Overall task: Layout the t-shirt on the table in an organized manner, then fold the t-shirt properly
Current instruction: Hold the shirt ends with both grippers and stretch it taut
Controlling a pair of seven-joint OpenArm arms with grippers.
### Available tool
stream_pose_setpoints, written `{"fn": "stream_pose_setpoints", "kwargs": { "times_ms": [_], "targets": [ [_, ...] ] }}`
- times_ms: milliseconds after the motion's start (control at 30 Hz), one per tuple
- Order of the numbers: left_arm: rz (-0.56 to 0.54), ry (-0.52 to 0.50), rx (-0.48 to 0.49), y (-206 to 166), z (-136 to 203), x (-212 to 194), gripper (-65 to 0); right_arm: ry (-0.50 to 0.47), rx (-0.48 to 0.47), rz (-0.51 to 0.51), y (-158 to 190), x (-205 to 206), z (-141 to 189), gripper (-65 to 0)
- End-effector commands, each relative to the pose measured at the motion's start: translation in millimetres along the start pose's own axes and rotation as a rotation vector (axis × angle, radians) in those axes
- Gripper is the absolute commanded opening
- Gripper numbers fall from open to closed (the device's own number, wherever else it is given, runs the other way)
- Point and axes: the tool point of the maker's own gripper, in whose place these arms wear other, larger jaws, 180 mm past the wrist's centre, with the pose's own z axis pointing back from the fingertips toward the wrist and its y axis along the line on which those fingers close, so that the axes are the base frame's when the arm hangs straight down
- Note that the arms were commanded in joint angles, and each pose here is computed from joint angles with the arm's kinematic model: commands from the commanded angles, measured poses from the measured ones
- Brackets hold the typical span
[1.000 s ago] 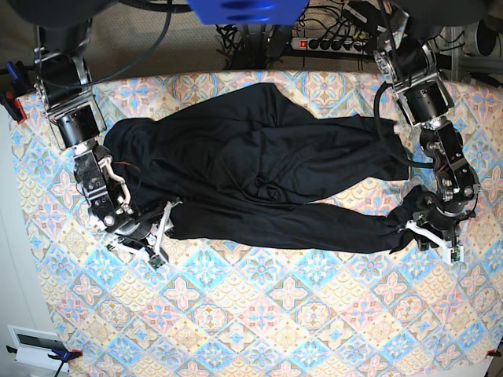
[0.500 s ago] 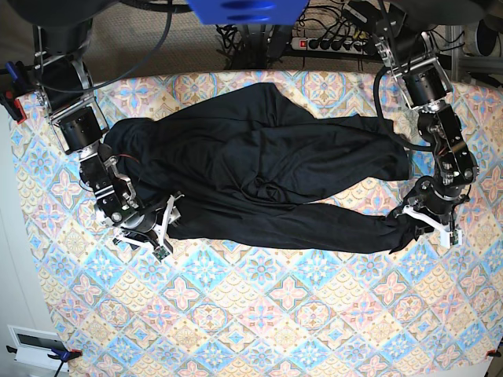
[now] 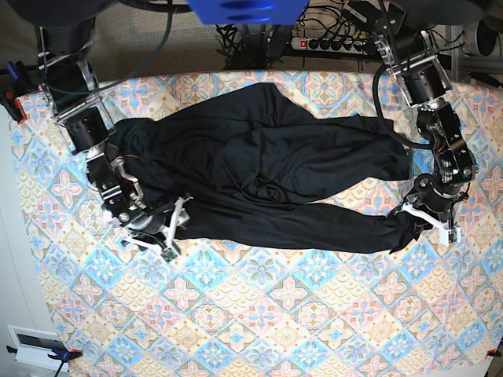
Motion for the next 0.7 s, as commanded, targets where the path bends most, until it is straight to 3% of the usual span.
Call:
{"fn": "stream_pose_setpoints", "kwargs": {
  "times_ms": [0,167,300,433,667],
  "targets": [
    [-0.012,-0.061,0.003,3,5,20,-48.8,-0.068,-0.015,0.005,-11,26,6,-29.1],
    [-0.012,-0.057,0.003,3,5,17,-48.8,-0.032,0.007,-0.028,0,15,-7,-29.1],
    [0.012,-0.06,-0.021,-5,3,15,-48.8,-0.002,0.119,-0.021,34,7,-21,-29.3],
    [0.029,-0.065,-0.037,-9,3,15,-48.8,0.017,0.131,-0.043,35,-8,-28,-31.0],
    [0.028,-0.063,-0.036,-8,3,15,-48.8,0.04,0.096,-0.085,16,-31,-33,-57.8]
  ]
}}
